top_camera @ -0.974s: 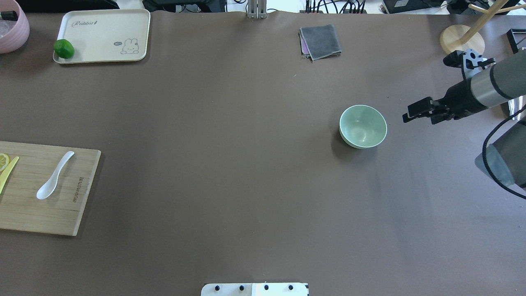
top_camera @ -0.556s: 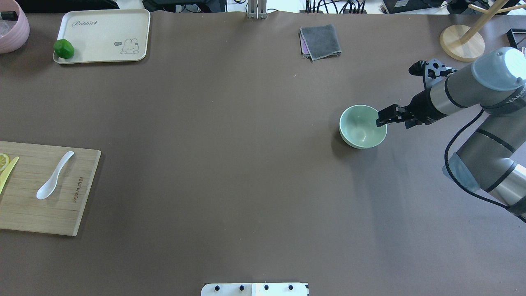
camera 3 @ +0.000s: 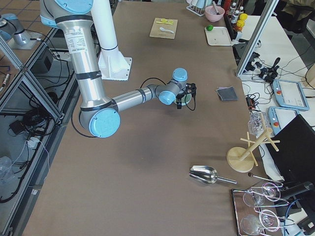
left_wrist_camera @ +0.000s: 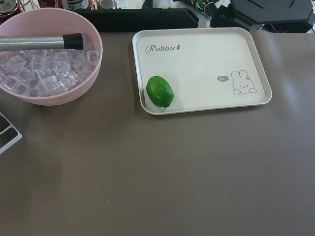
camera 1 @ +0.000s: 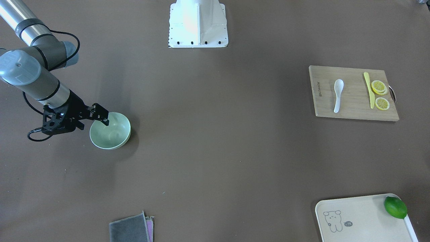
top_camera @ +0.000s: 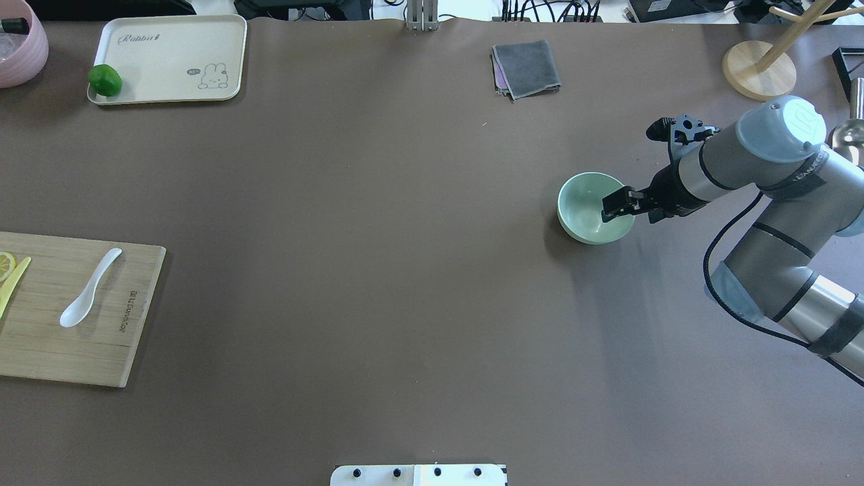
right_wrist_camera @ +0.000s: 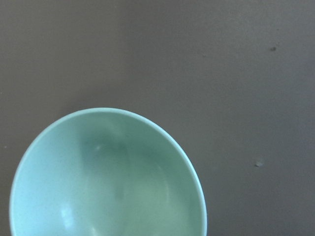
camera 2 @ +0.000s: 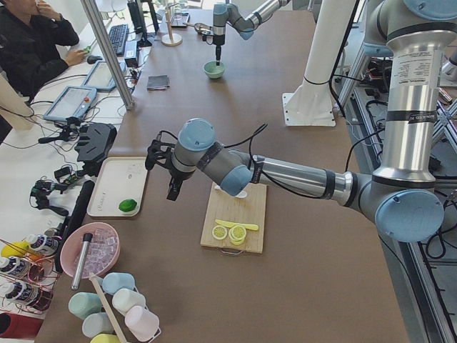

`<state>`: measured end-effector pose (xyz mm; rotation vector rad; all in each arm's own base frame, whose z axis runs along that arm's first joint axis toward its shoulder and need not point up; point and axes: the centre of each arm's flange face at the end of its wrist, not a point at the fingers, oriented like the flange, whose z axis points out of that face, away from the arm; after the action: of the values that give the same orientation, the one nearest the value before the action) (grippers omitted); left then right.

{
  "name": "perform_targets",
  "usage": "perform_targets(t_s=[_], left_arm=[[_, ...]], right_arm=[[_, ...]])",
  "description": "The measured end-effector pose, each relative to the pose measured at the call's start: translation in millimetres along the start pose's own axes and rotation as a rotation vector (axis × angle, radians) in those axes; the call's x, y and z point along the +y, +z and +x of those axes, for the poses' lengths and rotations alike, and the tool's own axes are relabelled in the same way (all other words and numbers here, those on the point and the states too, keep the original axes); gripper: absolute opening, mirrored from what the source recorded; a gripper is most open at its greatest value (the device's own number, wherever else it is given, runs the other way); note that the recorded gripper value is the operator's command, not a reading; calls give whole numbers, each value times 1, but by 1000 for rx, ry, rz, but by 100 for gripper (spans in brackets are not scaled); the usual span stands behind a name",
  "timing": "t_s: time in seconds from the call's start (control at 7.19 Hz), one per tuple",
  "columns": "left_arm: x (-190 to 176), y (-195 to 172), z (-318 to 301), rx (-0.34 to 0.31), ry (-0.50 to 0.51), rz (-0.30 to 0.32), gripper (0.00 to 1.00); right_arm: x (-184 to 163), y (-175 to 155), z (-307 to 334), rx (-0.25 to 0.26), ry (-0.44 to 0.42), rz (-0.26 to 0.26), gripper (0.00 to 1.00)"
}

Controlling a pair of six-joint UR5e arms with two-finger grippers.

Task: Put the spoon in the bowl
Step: 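Drag the green bowl with the right gripper toward the table center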

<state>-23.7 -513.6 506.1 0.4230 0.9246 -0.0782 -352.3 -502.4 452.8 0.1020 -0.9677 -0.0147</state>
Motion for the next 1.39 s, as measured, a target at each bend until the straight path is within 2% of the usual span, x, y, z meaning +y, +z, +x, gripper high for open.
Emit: perform_targets(t_s=[0.14,0.7,0.97,1.11,1.39], left_arm=[[0,0,0,0,1,0,98],[0,0,2,2,1,1,98],[0,-1,2,3,2,1,98],[0,-1,2,3,3,1,98],[1,0,2,3,2,0,98]], right_arm=[[1,3,-2,1,-2,-3,0],[1,1,-8,-8,13,-4,0],[-1,-24,-48,-75,75,22,0],[-2,-30,-76,-109,77,27,0],[1,-20,-145,-156,29,21,0]])
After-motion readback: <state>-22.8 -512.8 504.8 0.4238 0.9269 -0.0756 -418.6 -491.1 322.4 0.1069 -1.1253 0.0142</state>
